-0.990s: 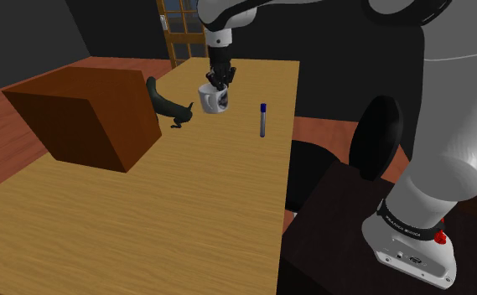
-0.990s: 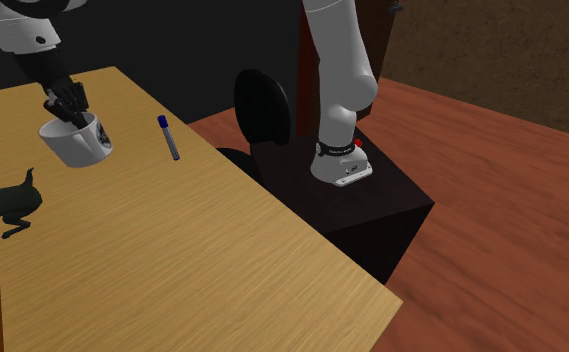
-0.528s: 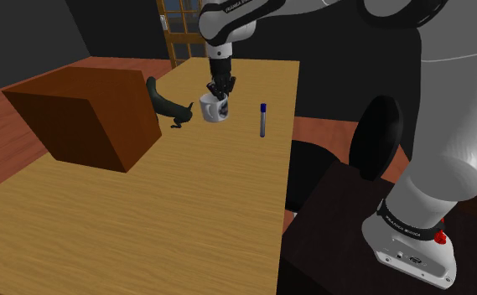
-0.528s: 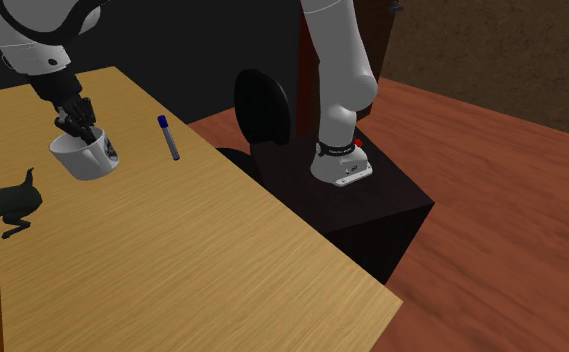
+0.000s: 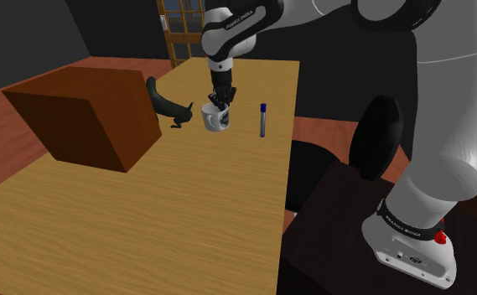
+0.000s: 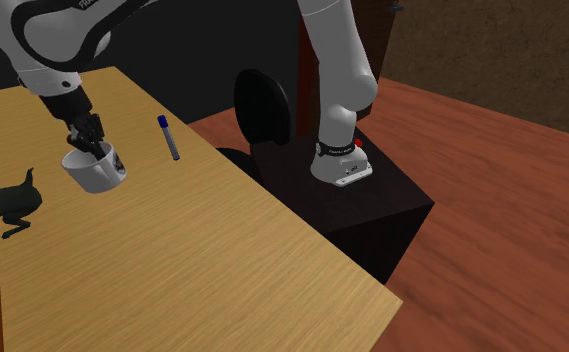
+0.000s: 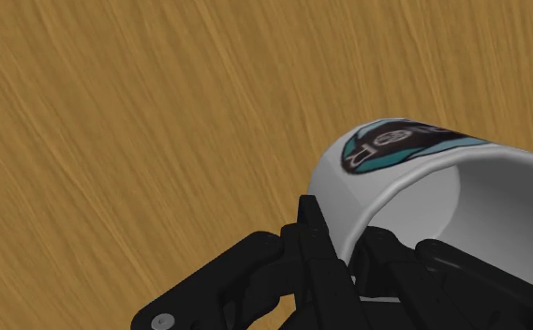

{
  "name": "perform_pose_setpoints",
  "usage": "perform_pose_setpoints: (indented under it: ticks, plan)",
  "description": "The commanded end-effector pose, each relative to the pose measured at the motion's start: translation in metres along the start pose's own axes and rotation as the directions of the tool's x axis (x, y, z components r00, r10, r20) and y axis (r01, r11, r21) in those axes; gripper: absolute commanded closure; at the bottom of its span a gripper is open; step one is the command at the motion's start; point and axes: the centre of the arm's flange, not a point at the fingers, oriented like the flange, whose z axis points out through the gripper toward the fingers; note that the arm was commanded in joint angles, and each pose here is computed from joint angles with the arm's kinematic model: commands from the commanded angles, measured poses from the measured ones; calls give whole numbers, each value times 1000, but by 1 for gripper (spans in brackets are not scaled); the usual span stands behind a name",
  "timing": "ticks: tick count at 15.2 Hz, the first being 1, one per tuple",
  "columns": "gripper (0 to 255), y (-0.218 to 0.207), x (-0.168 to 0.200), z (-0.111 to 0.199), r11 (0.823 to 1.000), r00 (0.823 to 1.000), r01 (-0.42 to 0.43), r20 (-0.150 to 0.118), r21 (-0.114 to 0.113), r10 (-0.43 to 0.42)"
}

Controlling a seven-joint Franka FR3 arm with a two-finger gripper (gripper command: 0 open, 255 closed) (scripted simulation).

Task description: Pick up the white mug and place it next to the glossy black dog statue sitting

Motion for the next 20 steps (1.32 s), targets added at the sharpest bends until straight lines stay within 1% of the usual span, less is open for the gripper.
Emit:
perform_pose_setpoints:
  ticks: [1, 4, 11, 12, 17, 20]
  plan:
    - [255, 1, 0, 11, 1000, 1000, 0, -1, 0, 0]
    - [255, 2, 1, 27, 1000, 1000, 0, -1, 0, 0]
    - [255, 2, 1, 27, 1000, 1000, 0, -1, 0, 0]
    - [0, 2, 1, 27, 1000, 1000, 0, -1, 0, 0]
    - [0, 2, 1, 27, 1000, 1000, 0, -1, 0, 0]
    - [0, 2, 1, -13, 1000, 1000, 0, -1, 0, 0]
